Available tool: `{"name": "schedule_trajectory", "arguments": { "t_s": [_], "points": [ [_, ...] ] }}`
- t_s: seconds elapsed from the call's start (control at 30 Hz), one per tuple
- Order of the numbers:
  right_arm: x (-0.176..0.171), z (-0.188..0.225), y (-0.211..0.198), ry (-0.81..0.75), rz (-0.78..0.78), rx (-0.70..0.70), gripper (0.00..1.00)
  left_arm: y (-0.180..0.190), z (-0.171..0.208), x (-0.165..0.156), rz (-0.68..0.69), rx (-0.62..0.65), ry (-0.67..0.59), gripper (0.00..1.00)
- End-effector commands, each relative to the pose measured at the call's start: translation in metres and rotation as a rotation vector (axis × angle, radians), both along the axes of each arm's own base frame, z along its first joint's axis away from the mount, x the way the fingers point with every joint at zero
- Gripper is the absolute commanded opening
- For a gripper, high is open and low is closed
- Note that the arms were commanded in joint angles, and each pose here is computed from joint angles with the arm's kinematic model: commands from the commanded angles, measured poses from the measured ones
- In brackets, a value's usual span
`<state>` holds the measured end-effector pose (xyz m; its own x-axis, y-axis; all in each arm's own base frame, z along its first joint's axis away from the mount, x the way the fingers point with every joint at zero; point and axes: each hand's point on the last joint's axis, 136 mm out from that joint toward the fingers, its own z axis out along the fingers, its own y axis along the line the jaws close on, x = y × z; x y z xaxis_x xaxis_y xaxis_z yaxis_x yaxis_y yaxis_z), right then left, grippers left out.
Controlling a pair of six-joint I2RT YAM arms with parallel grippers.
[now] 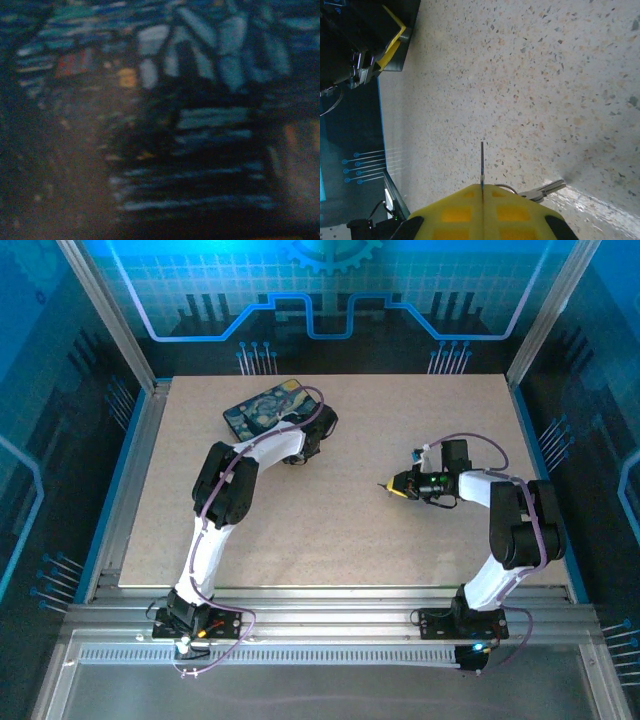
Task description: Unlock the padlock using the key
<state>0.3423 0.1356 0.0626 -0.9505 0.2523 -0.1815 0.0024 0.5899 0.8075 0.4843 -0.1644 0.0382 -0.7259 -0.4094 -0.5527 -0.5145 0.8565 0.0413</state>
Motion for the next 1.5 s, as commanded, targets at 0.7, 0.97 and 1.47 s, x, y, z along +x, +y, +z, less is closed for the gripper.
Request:
{"name": "schedule_trajectory", "arguments": {
  "t_s": [0.7, 0.97, 1.47],
  "points": [
    [-0.011, 0.051, 0.047, -0.177, 0.143, -0.017, 0.00, -0.063, 0.069, -0.051, -0.281, -0.586, 0.176, 0.14],
    [-0.016, 0.090, 0.074, -0.286, 0.183, 0.033, 0.00, -0.097, 0.114, -0.071, -0.320, -0.909, 0.206, 0.13],
    [0.006, 0.135, 0.087, -0.567, 0.161, 0.067, 0.00, -0.124, 0.166, -0.089, -0.197, -1.335, 0.213, 0.13]
  ]
}}
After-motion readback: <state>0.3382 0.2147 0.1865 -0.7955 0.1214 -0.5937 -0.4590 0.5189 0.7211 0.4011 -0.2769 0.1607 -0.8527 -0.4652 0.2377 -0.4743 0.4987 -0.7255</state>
